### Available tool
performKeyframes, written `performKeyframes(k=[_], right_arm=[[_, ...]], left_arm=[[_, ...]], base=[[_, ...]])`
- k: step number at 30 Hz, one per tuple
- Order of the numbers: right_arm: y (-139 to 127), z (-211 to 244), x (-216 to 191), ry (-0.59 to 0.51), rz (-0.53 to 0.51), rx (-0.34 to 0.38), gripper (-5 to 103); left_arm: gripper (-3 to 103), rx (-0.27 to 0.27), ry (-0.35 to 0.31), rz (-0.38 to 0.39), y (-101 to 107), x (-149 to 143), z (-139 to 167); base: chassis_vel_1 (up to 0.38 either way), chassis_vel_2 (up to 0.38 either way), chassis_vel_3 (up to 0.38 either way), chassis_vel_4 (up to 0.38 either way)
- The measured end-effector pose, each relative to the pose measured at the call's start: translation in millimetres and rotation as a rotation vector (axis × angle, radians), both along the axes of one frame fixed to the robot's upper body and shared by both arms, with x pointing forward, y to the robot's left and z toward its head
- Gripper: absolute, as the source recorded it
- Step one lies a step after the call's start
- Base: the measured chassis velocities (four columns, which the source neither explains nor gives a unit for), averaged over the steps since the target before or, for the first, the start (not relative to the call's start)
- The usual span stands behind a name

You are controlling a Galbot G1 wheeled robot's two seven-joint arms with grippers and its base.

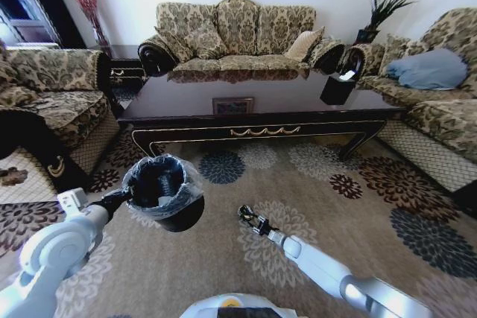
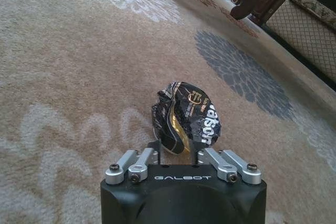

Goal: Move to the front of the table and pick up the trash from the floor, then place it into the trash bin.

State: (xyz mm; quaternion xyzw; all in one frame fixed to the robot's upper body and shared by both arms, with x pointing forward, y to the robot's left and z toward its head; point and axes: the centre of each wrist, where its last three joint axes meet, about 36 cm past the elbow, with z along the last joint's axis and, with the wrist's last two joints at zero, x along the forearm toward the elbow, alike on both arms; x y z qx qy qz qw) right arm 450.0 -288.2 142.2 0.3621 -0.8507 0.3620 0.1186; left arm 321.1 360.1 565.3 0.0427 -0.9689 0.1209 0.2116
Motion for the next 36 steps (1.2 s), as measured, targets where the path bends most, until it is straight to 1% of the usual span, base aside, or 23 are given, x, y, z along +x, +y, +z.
performKeyframes(k=[3,5,7,8,10,14,15,17,19,20,22,26,28,29,30,31,32,33,34,36], right_arm=[[2,0,0,-0.002,0.003,0.016,15],[4,0,0,-0.002,0.006,0.023,15],[8,0,1,-0.004,0.012,0.034,5],[8,0,1,-0.004,0.012,0.034,5],[11,1,1,-0.008,0.018,0.042,1],[11,4,2,-0.016,0.024,0.049,0],[9,7,2,-0.023,0.027,0.051,-3],[8,9,1,-0.028,0.030,0.055,7],[8,10,1,-0.029,0.032,0.057,7],[8,11,-1,-0.028,0.035,0.060,17],[9,11,-2,-0.027,0.036,0.062,17],[20,7,-4,-0.021,0.037,0.076,40],[23,6,-5,-0.019,0.037,0.079,40],[26,5,-5,-0.017,0.037,0.082,45],[27,4,-5,-0.016,0.038,0.083,45],[32,2,-5,-0.011,0.038,0.087,57],[34,2,-5,-0.010,0.038,0.089,57],[37,1,-4,-0.009,0.038,0.092,61],[37,1,-4,-0.009,0.038,0.092,61],[43,-1,-4,-0.008,0.035,0.095,73]], left_arm=[[4,0.000,0.000,0.001,0,1,0],[4,0.000,0.000,0.000,0,1,0],[4,0.000,0.001,0.000,0,1,-1],[4,0.000,0.001,0.000,0,1,-1],[4,0.000,0.002,0.000,0,1,-1],[4,0.002,0.003,0.001,0,0,-1],[4,0.004,0.002,0.001,1,0,0],[4,0.004,0.002,0.002,1,0,0],[4,0.004,0.002,0.002,1,0,0],[4,0.004,0.003,0.002,1,0,0],[4,0.004,0.004,0.002,1,-1,-1],[4,0.003,0.003,-0.001,-1,-2,0],[4,0.004,0.004,-0.001,-1,-2,0],[4,0.006,0.004,-0.001,0,-2,0],[4,0.007,0.004,-0.001,0,-2,0],[4,0.011,0.002,-0.002,0,-2,2],[4,0.013,0.001,-0.002,0,-2,2],[4,0.016,-0.001,-0.002,1,-2,4],[4,0.016,-0.001,-0.002,1,-2,4],[4,0.023,-0.005,-0.002,3,-2,6]], base=[[0.000,0.000,0.000,0.000],[0.000,0.000,0.000,0.000],[0.000,0.000,0.000,0.000],[0.000,0.000,0.000,0.000],[0.000,0.000,0.000,0.000],[0.000,0.000,0.000,0.000],[0.000,0.000,0.000,0.000],[0.000,0.000,0.000,0.000],[0.000,0.000,0.000,0.000],[0.000,0.000,0.000,0.000],[0.000,0.000,0.000,0.000],[0.000,0.000,0.000,0.000],[0.000,0.000,0.000,0.000],[0.000,0.000,0.000,0.000],[0.000,0.000,0.000,0.000],[0.000,0.000,0.000,0.000],[0.000,0.000,0.000,0.000],[0.000,0.000,0.000,0.000],[0.000,0.000,0.000,0.000],[0.000,0.000,0.000,0.000]])
